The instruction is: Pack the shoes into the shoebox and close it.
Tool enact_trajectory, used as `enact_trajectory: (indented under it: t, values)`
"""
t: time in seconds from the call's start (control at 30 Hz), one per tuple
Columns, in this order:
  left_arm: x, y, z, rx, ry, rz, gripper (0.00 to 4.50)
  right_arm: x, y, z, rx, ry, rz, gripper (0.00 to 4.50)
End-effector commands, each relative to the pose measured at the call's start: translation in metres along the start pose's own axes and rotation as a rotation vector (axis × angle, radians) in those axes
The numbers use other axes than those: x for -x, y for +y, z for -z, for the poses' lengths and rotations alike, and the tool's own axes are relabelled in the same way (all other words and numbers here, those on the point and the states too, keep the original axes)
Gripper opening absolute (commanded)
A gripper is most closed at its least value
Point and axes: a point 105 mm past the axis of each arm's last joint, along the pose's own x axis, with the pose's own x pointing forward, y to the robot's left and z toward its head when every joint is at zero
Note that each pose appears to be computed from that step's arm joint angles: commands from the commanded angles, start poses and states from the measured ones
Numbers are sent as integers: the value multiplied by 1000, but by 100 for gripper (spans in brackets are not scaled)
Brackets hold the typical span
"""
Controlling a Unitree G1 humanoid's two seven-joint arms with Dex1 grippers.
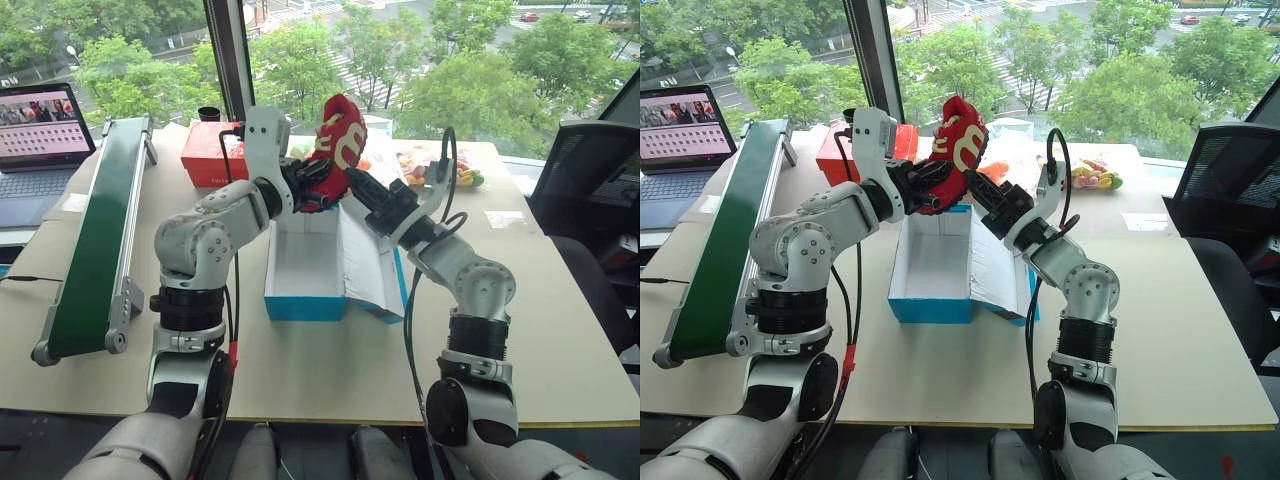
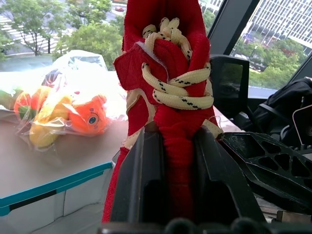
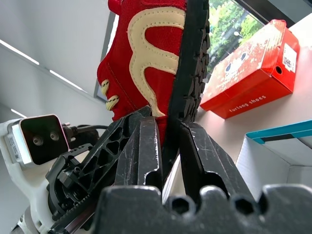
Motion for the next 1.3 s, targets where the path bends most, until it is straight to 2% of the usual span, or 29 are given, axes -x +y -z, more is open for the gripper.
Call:
enact_trajectory:
  t: [0.03,0.13,0.2,0.27,0.33,0.4,0.6,0.73,0.93,1.23,1.3]
  values:
    - [25,13,-22,-63,-39,-13,445,-6,21,-15,63,-39,-59,21]
    - [36,25,-27,-89,-31,-43,445,-7,21,-15,80,-35,-49,21]
    - [63,50,-26,-209,48,-105,445,-14,16,-3,190,54,40,21]
    - [90,67,-12,-320,178,-129,445,-18,10,12,313,159,117,21]
    - [106,66,9,-395,292,-87,445,-17,1,19,358,215,196,21]
    - [112,61,20,-407,334,-38,445,-15,-6,21,373,243,255,21]
    - [117,42,50,-371,400,60,445,-5,-17,46,371,395,353,21]
    - [117,43,52,-362,397,53,445,7,-28,59,367,491,432,21]
    - [116,43,53,-351,397,55,445,21,-45,65,314,541,535,21]
    - [110,34,53,-341,372,80,445,33,-69,65,431,577,659,21]
    - [109,34,53,-341,371,79,450,32,-75,59,463,544,697,116]
